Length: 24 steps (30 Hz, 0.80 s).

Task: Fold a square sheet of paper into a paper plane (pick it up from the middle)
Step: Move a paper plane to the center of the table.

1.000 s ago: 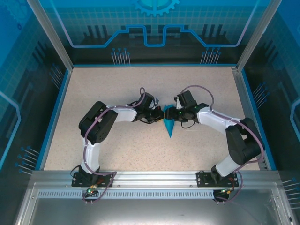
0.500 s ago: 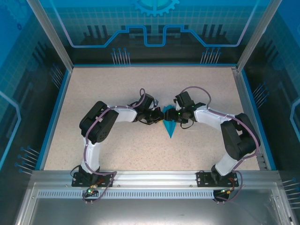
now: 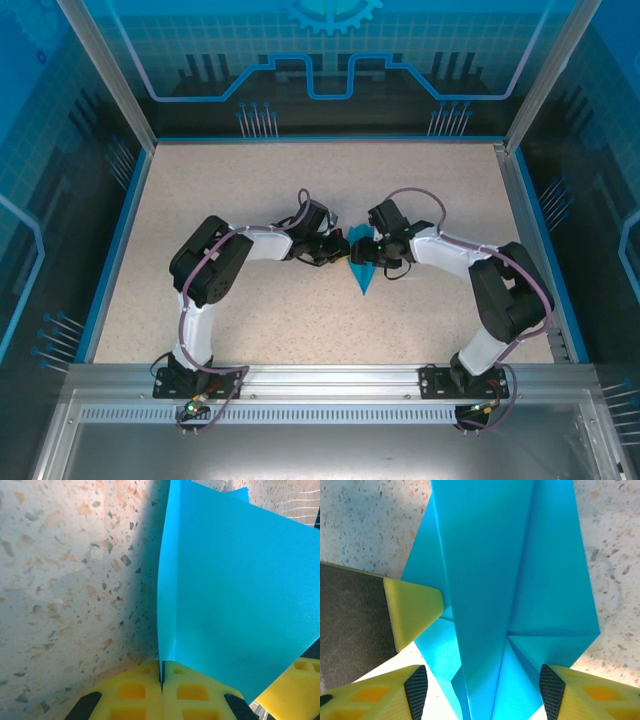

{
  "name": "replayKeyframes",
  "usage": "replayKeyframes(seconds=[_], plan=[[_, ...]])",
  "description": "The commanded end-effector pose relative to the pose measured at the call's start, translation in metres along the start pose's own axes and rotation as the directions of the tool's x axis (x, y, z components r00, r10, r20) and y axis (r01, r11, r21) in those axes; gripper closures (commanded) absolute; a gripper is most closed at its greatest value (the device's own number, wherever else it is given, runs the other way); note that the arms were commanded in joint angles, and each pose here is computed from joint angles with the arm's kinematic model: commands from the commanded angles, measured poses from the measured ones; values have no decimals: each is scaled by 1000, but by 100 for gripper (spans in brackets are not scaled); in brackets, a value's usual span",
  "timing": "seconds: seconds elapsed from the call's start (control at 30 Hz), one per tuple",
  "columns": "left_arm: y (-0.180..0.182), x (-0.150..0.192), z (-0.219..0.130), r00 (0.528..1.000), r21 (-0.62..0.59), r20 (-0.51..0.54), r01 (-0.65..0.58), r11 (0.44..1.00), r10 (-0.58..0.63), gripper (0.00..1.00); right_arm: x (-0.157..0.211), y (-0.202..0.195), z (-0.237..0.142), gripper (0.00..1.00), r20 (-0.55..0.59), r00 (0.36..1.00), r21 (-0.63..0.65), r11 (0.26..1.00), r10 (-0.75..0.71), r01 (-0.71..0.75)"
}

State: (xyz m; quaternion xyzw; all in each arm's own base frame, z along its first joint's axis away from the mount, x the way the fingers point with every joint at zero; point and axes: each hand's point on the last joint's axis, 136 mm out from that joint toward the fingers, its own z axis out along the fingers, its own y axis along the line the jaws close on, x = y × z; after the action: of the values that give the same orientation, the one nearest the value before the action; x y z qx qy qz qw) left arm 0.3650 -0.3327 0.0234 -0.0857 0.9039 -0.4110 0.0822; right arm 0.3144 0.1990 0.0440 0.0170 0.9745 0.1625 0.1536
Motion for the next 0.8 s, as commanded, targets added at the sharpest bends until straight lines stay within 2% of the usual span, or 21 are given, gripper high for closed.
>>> replayKeyframes(seconds=[0.0,0.43,0.77], plan=[[17,4,4,1000,-35,-17,26,999,-26,98,-1,10,-13,37,15,1000,3,1000,13,-13],[14,3,5,999,-25,-23,27,999,-28,98,8,27,-3,44,-37,996,-50,996,76,-77],[12,3,5,999,-17,-26,28,999,-28,98,14,20,7,49,-45,994,22,995,98,-97]])
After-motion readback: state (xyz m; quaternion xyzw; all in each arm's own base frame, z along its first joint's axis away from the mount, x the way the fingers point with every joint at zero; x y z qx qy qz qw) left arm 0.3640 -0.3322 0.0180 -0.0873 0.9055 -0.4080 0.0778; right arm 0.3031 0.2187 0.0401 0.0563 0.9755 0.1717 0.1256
